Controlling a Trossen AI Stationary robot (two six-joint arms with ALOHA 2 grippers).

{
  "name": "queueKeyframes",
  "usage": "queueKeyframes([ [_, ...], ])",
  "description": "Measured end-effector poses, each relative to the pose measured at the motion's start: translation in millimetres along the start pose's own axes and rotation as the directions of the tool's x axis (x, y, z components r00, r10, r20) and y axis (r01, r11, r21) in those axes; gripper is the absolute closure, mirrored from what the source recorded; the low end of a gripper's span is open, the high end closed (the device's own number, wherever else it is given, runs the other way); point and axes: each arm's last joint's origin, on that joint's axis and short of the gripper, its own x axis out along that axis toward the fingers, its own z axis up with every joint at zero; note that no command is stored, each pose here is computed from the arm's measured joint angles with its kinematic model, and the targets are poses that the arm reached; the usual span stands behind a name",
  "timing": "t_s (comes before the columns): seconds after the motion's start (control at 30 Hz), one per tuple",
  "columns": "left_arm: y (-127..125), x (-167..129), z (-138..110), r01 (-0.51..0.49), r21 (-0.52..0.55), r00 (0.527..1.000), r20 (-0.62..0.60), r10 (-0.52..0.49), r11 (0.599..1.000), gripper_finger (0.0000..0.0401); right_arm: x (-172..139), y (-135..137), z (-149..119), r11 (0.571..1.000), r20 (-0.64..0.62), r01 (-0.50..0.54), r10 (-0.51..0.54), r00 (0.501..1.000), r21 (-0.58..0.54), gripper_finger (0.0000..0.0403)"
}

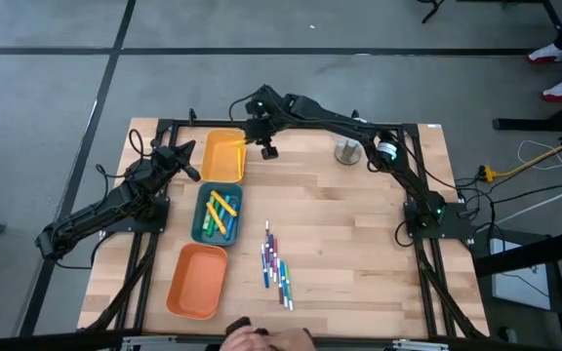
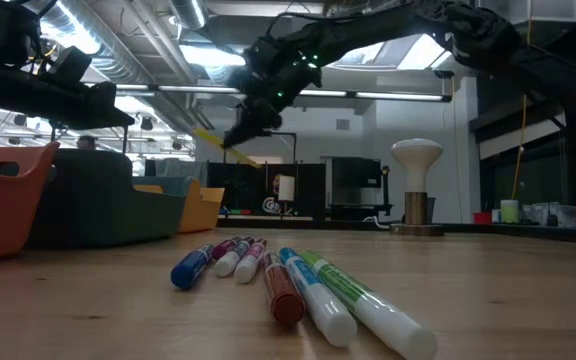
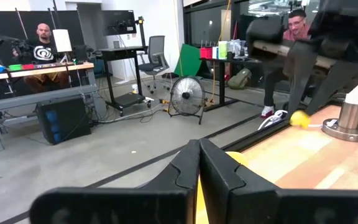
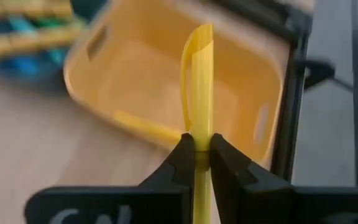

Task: Pick & Place Markers
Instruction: Put the yellow pen into the yellow bin

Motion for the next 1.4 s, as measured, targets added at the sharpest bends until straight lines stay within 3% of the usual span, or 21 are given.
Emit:
queueKeyframes([
  [0.3,0.0,0.0,0.0,0.000,0.000,1.000,0.000,0.000,1.000,0.0393,7.8,-0.2,24.6,0.997,0.228,0.049,-0.062,0.972,0.064,0.0369],
  [0.53,0.0,0.0,0.0,0.000,0.000,1.000,0.000,0.000,1.000,0.0393,25.8,1.0,28.1,0.980,0.430,0.059,-0.138,0.892,0.191,0.0370],
  [0.73,0.3,0.0,0.0,-0.011,0.000,1.000,0.000,0.011,1.000,0.0391,43.2,7.3,13.5,0.929,0.511,-0.035,-0.171,0.842,0.369,0.0367],
  [0.87,0.1,0.0,0.0,-0.001,0.000,1.000,0.000,0.001,1.000,0.0394,48.6,12.5,9.0,0.903,0.585,-0.140,-0.140,0.799,0.407,0.0371],
  [0.97,-0.8,0.0,0.0,0.027,0.000,1.000,0.001,-0.027,1.000,0.0395,50.8,16.5,8.2,0.886,0.620,-0.211,-0.103,0.778,0.413,0.0370],
  [1.13,-2.4,-0.1,-0.2,0.083,0.001,0.997,0.001,-0.083,0.997,0.0395,51.7,20.5,11.7,0.878,0.641,-0.246,-0.086,0.762,0.410,0.0368],
  [1.4,-2.3,-0.1,-0.2,0.080,0.001,0.997,0.001,-0.080,0.997,0.0393,51.4,19.3,11.9,0.844,0.636,-0.258,-0.121,0.763,0.470,0.0364],
])
